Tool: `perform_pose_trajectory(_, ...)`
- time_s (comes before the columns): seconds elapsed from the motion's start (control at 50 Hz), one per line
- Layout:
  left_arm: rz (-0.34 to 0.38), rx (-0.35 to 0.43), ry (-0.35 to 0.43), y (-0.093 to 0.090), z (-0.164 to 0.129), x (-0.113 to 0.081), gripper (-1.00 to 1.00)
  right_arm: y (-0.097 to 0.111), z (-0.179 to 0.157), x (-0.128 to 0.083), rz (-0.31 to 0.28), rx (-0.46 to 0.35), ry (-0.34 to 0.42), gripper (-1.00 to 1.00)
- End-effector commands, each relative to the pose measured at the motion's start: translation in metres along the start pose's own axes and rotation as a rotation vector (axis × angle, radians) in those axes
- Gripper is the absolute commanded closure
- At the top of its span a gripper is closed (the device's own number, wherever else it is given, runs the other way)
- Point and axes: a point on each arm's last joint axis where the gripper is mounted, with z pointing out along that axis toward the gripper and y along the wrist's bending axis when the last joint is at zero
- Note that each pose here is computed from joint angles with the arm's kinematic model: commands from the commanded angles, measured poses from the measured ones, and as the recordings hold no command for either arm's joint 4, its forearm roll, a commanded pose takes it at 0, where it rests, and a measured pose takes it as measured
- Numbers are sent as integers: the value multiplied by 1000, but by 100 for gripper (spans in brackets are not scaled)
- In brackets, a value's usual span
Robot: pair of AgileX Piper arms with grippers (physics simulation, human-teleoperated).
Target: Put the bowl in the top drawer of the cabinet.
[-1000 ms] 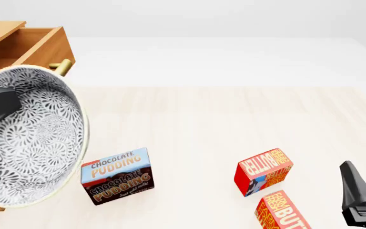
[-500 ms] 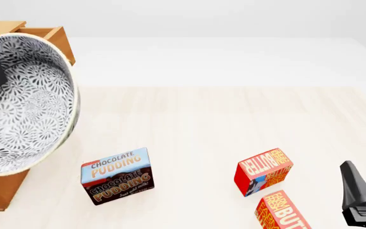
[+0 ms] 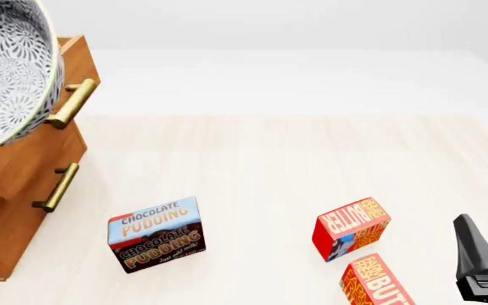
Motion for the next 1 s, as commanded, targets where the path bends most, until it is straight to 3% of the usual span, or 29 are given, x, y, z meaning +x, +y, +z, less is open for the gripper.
perform_pose_trajectory(0.02, -9, -92, -40, 5, -9, -12, 100, 0, 0, 0, -2, 1, 0, -100)
perform_pose_trajectory(0.24, -21, -152, -107, 5, -20, -35, 100, 0, 0, 0, -5, 0, 0, -100)
perform_pose_trajectory(0.46, -56, -201, -124, 6, -25, -41, 100, 0, 0, 0, -6, 0, -1, -100)
perform_pose_trajectory(0.58, -130, -239, -145, 9, -25, -43, 100, 0, 0, 0, -7, -1, -2, -100)
perform_pose_trajectory(0.62, -103, -244, -149, 8, -26, -46, 100, 0, 0, 0, -7, 0, -2, -100)
perform_pose_trajectory(0.64, -129, -255, -156, 9, -26, -46, 100, 0, 0, 0, -8, 1, -1, -100)
perform_pose_trajectory(0.82, -135, -301, -172, 10, -28, -53, 100, 0, 0, 0, -8, 0, -2, -100)
perform_pose_trajectory(1.0, -184, -372, -203, 15, -27, -55, 100, 0, 0, 0, -10, 0, -2, -100)
